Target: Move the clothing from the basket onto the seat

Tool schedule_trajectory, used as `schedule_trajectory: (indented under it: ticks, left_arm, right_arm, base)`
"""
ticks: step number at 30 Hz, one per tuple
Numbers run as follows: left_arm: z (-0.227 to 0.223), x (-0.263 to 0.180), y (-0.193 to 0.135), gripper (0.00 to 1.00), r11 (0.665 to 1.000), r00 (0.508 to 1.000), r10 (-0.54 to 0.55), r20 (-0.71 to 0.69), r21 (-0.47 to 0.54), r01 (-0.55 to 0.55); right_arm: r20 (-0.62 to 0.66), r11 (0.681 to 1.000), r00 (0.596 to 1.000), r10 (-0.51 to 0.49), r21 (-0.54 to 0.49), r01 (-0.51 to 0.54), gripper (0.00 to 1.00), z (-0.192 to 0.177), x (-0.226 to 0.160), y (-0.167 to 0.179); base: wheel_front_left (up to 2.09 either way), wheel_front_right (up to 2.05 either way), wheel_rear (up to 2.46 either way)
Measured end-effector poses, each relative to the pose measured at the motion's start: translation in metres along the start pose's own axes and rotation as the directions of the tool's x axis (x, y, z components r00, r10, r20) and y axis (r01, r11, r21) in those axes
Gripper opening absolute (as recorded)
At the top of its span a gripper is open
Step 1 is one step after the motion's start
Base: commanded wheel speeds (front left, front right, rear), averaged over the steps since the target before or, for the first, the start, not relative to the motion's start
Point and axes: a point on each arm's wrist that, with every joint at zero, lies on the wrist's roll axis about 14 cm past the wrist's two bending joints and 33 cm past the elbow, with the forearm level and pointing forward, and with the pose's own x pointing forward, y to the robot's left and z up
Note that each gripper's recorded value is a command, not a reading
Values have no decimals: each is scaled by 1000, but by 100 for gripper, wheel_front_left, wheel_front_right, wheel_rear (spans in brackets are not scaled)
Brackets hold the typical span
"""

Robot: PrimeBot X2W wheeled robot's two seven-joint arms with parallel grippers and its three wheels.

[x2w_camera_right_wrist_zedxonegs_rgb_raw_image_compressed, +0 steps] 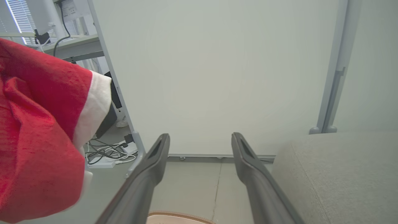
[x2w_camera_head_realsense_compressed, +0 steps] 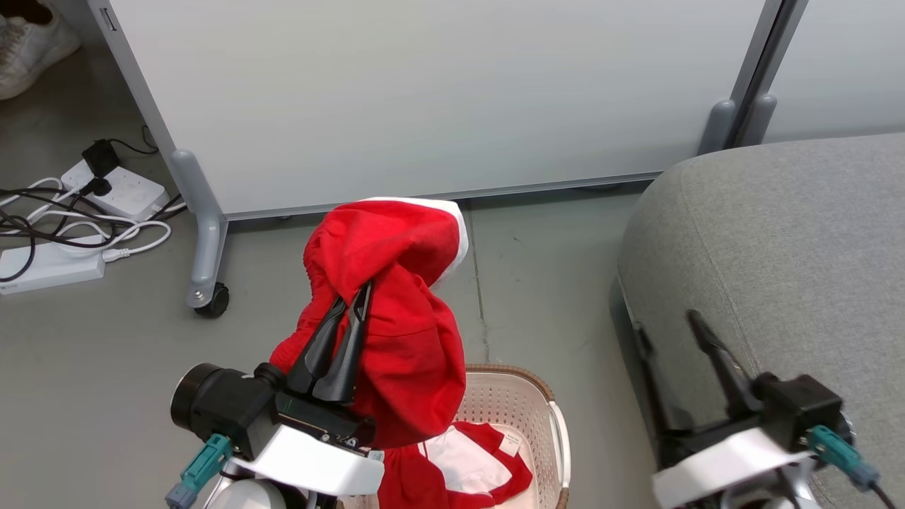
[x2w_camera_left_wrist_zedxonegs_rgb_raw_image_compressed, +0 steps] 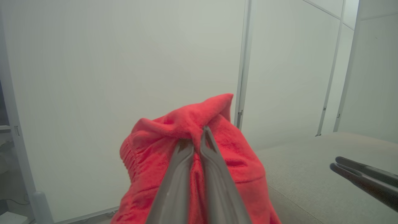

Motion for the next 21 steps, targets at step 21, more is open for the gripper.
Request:
schedule_trajectory:
  ticks: [21]
  left_arm:
    - [-8,1,-10,0,999,999,-39,-29,-7,39]
  right_arm:
    - [-42,785,785,618,91,-613,76,-8,23,190]
  base:
    - [0,0,0]
